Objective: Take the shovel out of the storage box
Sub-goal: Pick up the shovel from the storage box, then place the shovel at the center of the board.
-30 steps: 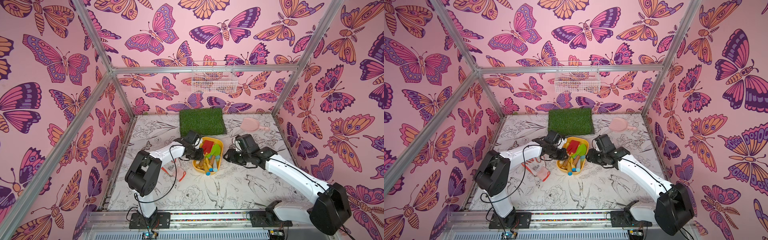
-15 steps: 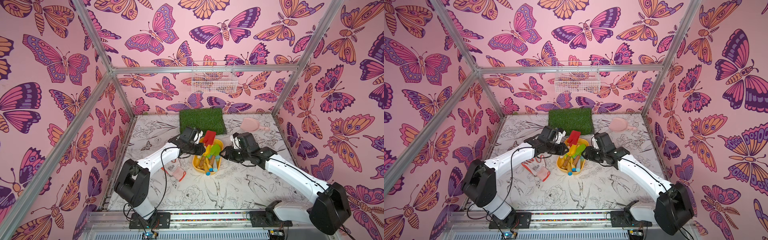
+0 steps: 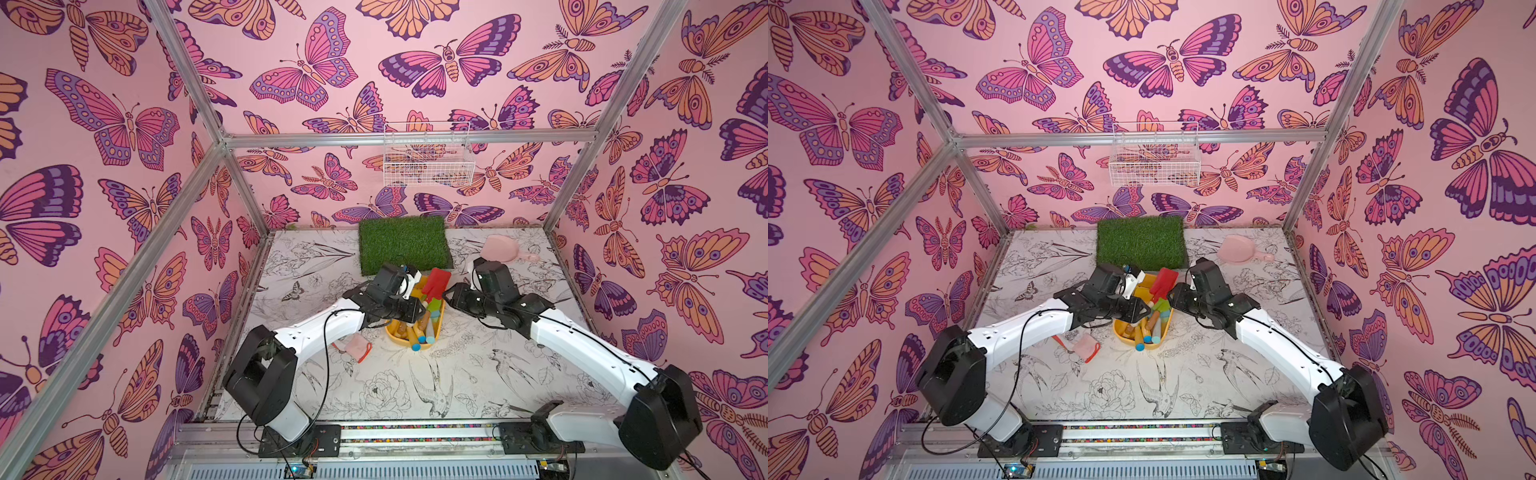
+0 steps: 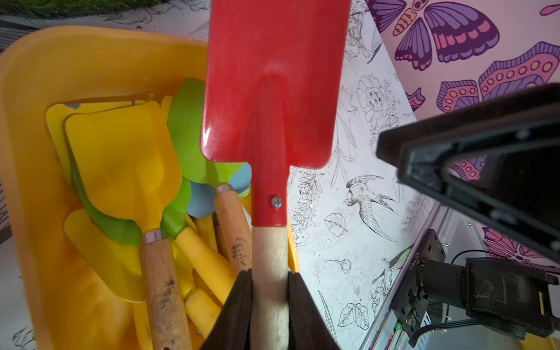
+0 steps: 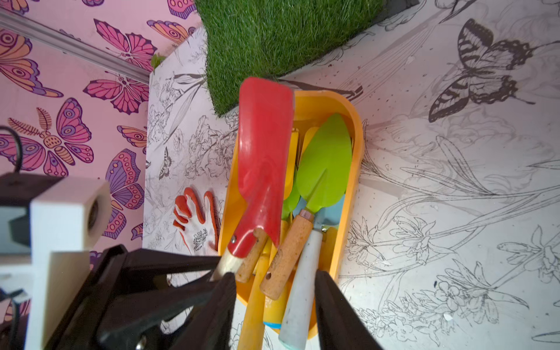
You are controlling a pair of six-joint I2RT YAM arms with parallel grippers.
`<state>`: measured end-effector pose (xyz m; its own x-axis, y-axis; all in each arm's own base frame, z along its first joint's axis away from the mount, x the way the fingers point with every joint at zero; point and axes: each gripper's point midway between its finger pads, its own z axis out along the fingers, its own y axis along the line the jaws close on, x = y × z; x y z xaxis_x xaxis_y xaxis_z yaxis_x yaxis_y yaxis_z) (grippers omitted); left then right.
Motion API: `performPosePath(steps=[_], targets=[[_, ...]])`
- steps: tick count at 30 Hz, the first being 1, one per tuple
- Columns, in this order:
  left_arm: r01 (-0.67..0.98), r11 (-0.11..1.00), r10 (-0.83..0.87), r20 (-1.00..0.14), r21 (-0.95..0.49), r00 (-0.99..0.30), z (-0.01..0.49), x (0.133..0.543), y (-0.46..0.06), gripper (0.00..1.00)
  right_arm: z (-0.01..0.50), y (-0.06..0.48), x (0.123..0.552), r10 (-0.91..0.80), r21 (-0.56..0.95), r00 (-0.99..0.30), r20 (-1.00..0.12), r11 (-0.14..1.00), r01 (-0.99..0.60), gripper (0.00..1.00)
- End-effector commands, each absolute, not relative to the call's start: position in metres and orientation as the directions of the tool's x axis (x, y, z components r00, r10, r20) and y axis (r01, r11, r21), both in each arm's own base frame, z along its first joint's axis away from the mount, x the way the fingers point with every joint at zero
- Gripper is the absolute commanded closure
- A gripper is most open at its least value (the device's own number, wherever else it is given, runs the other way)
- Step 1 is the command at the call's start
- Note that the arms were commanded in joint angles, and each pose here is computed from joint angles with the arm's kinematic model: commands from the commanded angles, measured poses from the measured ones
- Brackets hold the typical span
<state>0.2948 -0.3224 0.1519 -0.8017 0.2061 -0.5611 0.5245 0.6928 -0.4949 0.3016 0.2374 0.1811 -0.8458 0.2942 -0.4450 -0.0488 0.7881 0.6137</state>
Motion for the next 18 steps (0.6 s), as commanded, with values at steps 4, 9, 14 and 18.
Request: performPosePath(steps=[4, 9, 14, 18], targets=[[0.569, 0.635, 0.179, -0.616, -0.523, -0.767, 0.175, 0.288, -0.329, 1.00, 0.188, 0.236, 0.326, 0.360, 0.617, -0.810, -0.464, 0.787, -0.004, 0.54], [0.582, 0.612, 0.182, -0.621, -0.535, -0.763, 0.179, 0.281, -0.331, 1.00, 0.183, 0.237, 0.331, 0.360, 0.608, -0.804, -0.473, 0.794, -0.002, 0.62], [0.595, 0.582, 0.187, -0.620, -0.555, -0.762, 0.182, 0.277, -0.336, 1.00, 0.184, 0.238, 0.333, 0.355, 0.608, -0.799, -0.485, 0.794, -0.016, 0.79], [0.601, 0.573, 0.187, -0.625, -0.557, -0.758, 0.182, 0.276, -0.338, 1.00, 0.186, 0.235, 0.334, 0.353, 0.595, -0.790, -0.502, 0.803, -0.019, 0.93]])
